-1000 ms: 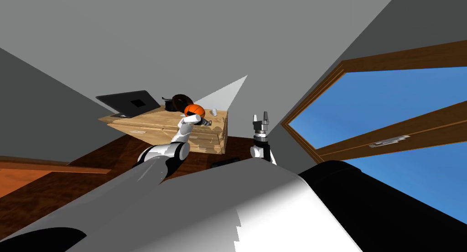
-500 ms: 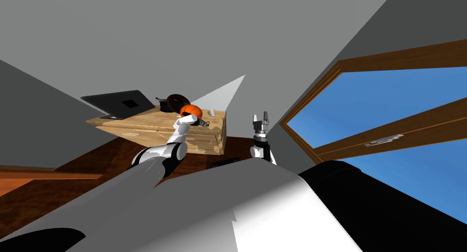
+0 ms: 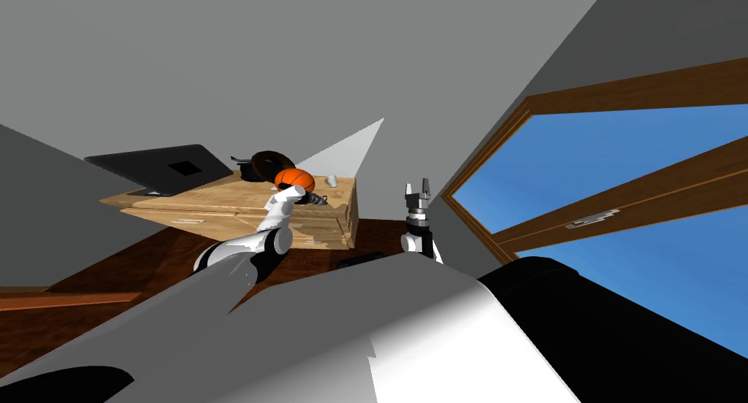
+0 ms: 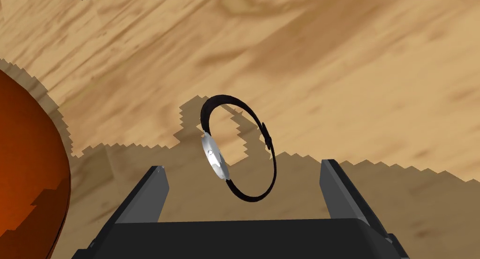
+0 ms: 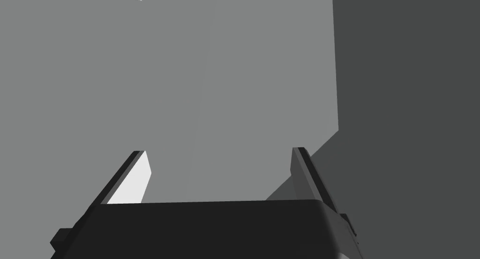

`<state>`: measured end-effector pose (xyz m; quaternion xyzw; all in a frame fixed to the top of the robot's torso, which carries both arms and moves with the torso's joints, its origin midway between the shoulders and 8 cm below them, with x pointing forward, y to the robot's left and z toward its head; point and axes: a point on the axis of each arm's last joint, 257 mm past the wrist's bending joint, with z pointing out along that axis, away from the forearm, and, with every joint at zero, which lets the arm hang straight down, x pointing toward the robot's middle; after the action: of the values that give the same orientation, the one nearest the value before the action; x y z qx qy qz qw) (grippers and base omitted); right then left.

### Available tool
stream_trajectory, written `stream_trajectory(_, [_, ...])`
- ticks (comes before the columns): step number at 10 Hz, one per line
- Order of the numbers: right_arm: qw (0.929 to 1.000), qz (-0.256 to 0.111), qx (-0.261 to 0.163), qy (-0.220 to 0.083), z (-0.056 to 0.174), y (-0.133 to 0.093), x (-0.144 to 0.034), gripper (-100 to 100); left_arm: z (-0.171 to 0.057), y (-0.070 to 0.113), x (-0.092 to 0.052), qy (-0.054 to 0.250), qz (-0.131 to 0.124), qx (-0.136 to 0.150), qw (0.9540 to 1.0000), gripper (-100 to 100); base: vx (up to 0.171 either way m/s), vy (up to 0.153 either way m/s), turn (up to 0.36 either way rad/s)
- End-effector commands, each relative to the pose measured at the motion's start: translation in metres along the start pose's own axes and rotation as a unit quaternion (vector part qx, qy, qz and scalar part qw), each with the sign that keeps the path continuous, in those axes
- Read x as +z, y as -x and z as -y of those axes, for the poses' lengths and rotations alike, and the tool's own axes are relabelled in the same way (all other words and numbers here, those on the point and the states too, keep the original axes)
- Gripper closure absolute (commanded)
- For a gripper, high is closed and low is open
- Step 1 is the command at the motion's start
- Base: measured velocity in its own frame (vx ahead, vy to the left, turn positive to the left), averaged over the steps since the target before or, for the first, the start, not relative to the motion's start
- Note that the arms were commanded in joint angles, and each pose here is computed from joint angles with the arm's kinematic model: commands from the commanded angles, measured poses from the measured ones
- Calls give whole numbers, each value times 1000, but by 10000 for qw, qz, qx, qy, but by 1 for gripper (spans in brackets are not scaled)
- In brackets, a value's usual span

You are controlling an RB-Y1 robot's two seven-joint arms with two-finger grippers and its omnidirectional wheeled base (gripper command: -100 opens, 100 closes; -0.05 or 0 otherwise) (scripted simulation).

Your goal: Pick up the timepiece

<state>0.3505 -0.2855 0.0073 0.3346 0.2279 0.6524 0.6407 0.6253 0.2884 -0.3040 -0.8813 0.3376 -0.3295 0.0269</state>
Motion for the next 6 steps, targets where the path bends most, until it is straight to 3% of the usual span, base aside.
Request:
stream_trajectory(1, [10000,0,0,0,0,0,0,0,10,6,-4,-20,2,8,10000,-100,8,-58,-27])
stream_trajectory(4, [10000,0,0,0,0,0,0,0,43,50,-18,-115,62,-126,9998,-100,12,-94,-107])
stream_trajectory(5, [10000,0,0,0,0,0,0,0,45,50,-19,-125,27,-125,9998,-100,5,-84,-40])
stream_trajectory(6, [10000,0,0,0,0,0,0,0,55,64,-24,-161,31,-192,9997,-100,17,-68,-108])
